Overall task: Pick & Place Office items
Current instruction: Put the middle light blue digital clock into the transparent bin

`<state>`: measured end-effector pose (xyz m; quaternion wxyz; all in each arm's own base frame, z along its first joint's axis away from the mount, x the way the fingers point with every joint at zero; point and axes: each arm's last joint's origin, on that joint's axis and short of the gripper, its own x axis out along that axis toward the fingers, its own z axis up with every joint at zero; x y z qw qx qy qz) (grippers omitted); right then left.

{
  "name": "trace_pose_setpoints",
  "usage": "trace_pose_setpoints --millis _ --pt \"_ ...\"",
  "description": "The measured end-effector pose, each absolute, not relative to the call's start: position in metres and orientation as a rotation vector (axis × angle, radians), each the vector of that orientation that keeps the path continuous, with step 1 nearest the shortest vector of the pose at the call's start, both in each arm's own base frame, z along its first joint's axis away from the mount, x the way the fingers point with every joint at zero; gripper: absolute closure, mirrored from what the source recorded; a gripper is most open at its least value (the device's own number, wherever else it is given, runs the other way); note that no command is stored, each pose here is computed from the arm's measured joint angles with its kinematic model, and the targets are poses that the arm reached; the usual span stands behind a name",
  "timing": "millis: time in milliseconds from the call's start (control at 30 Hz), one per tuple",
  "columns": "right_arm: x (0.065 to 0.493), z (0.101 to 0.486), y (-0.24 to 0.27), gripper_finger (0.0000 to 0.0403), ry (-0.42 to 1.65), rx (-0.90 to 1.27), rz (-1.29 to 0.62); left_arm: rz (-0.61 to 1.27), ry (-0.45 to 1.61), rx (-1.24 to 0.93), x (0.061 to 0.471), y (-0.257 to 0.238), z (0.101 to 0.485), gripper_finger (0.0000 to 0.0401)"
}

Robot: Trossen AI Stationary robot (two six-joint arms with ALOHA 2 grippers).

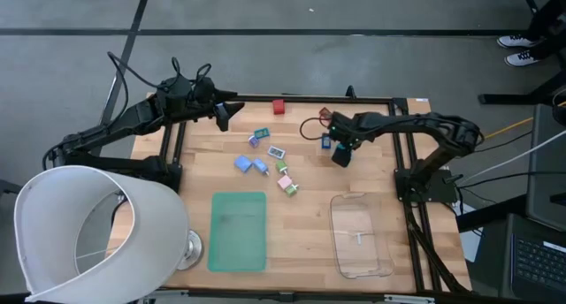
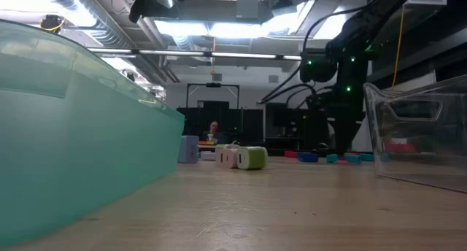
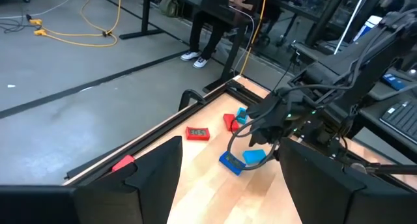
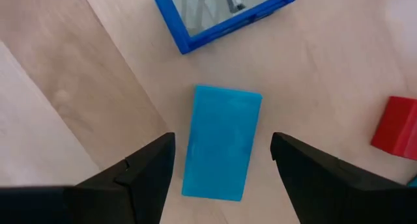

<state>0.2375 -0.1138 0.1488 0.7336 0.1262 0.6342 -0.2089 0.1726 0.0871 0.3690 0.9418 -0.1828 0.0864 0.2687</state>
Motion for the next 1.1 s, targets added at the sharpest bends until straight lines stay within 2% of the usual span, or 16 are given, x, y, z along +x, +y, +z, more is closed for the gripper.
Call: trace_pose_setpoints --millis 400,500,633,667,933,1100 --pt "0.241 0.130 -0.115 0.0144 1.465 0.307 -0.428 0.552 0.207 -0.379 0.172 0.087 0.366 0.0150" --pt "0.241 0.130 -0.115 0.0172 1.462 0.320 -0.433 0.551 0.206 -0.379 0.172 0.087 0.366 0.0150" --pt "0.241 0.129 -0.114 0.0248 1.453 0.363 -0.431 0.550 0.197 -0.377 0.172 0.087 0.367 0.0150" --pt "0.241 0.130 -0.114 0.0255 1.450 0.374 -0.433 0.550 0.197 -0.377 0.172 0.087 0.367 0.0150" --pt "0.241 0.136 -0.113 0.0253 1.389 0.460 -0.476 0.547 0.191 -0.360 0.172 0.087 0.368 0.0150" --pt "0.253 0.175 -0.115 0.0253 1.165 0.557 -0.415 0.541 0.151 -0.342 0.173 0.087 0.372 0.0150"
